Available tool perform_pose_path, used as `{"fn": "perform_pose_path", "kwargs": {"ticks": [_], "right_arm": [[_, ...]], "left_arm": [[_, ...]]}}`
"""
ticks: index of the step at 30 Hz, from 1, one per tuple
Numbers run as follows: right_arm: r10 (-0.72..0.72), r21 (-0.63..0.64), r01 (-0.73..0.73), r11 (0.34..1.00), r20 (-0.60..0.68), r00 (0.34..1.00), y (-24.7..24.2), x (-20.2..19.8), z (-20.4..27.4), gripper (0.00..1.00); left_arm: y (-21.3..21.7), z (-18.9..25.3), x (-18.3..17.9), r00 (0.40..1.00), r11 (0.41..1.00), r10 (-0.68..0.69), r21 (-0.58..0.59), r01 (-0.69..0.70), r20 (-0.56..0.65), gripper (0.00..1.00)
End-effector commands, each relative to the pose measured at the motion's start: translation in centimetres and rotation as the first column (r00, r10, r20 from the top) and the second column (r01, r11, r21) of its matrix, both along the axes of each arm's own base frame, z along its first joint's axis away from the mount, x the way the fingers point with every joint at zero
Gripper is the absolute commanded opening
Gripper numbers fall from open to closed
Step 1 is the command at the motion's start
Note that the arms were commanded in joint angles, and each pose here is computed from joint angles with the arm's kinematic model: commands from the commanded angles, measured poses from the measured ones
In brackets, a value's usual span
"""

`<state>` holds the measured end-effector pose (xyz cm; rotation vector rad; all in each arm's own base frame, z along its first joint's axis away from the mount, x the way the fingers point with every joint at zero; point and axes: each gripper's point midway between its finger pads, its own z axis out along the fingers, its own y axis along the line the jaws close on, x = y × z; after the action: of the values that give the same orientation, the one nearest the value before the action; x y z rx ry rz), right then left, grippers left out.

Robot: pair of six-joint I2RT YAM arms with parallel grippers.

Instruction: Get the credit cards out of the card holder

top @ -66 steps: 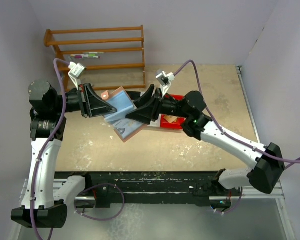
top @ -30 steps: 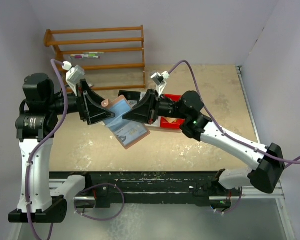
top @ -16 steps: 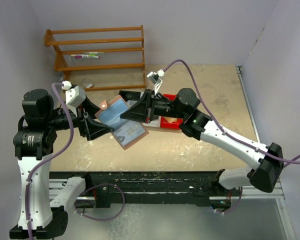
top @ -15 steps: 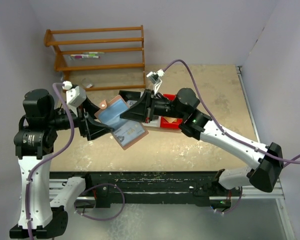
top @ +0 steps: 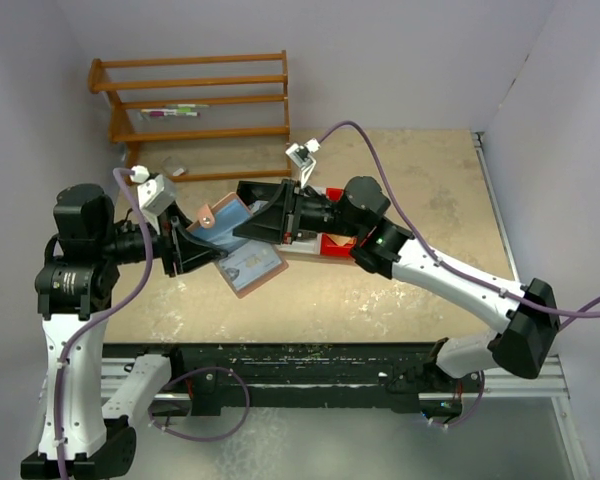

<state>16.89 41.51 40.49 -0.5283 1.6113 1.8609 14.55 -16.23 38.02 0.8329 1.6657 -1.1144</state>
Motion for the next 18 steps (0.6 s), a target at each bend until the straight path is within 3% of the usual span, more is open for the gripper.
{"fn": "perform_pose_path", "kwargs": {"ticks": [1, 9, 13, 18], "right_arm": [[0.016, 0.078, -0.021, 0.997, 0.071, 0.997, -1.2, -1.3, 2.9, 0.28], [0.044, 0.111, -0.063, 0.992, 0.164, 0.985, -2.4, -2.8, 3.7, 0.72], [0.064, 0.143, -0.104, 0.984, 0.260, 0.963, -3.6, -4.1, 4.2, 0.84], [0.097, 0.124, -0.158, 0.980, 0.399, 0.912, -4.4, -5.5, 4.1, 0.91]], "left_arm": [[-0.5, 1.8, -0.4, 1.000, 0.998, -0.030, -0.060, 0.029, -0.005, 0.28], [-0.9, 2.5, -1.2, 0.991, 0.990, -0.077, -0.130, 0.063, -0.107, 0.10], [-1.2, 3.0, -1.8, 0.978, 0.980, -0.119, -0.175, 0.089, -0.171, 0.07], [-1.4, 3.3, -2.3, 0.951, 0.968, -0.166, -0.227, 0.107, -0.260, 0.06]]}}
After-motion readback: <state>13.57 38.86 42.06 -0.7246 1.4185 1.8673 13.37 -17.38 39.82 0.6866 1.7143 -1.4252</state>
